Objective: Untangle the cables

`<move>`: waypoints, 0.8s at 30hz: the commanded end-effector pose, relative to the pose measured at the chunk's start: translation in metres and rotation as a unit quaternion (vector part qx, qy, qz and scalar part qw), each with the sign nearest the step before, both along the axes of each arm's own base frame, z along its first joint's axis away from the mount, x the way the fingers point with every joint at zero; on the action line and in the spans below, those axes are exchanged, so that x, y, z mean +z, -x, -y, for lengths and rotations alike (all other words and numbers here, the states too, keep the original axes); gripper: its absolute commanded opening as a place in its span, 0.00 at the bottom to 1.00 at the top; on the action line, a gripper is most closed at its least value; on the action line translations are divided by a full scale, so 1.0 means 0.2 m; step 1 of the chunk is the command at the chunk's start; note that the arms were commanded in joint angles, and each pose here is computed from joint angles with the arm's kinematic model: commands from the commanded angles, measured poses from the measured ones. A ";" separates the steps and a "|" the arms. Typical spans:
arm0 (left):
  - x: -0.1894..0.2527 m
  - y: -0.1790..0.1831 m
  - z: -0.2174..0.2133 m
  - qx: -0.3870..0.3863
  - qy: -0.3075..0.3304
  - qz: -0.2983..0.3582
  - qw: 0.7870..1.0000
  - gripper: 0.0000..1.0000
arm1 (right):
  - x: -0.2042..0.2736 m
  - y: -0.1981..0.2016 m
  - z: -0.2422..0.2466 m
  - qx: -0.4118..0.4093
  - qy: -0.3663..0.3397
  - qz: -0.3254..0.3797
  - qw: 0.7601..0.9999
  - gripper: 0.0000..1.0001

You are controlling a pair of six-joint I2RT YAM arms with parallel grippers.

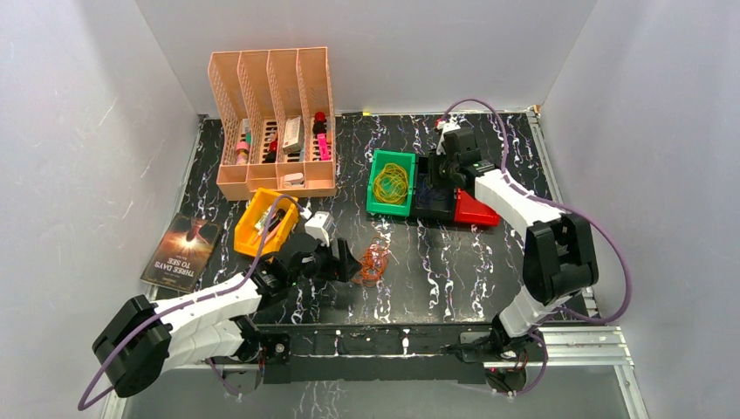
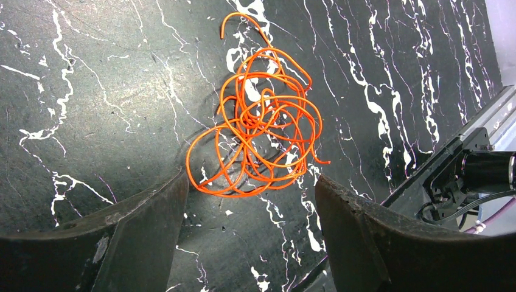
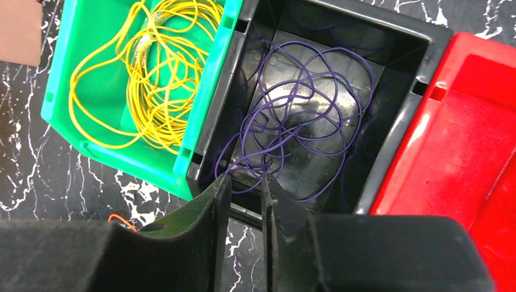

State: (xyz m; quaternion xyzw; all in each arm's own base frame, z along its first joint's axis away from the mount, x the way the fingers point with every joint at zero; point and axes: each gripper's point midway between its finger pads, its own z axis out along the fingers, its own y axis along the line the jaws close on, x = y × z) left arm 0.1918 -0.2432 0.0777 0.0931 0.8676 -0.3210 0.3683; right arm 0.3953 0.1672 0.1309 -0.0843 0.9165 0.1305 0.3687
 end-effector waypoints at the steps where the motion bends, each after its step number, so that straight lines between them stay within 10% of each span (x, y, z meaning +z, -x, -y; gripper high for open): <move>1: 0.08 -0.02 0.02 -0.001 0.016 0.017 1.000 0.75 | -0.02 -0.07 -0.04 0.000 -0.022 0.011 1.000 0.31; 24: 0.07 -0.02 -0.02 0.016 0.007 0.015 1.000 0.75 | -0.17 -0.20 -0.01 -0.027 0.005 0.010 1.000 0.16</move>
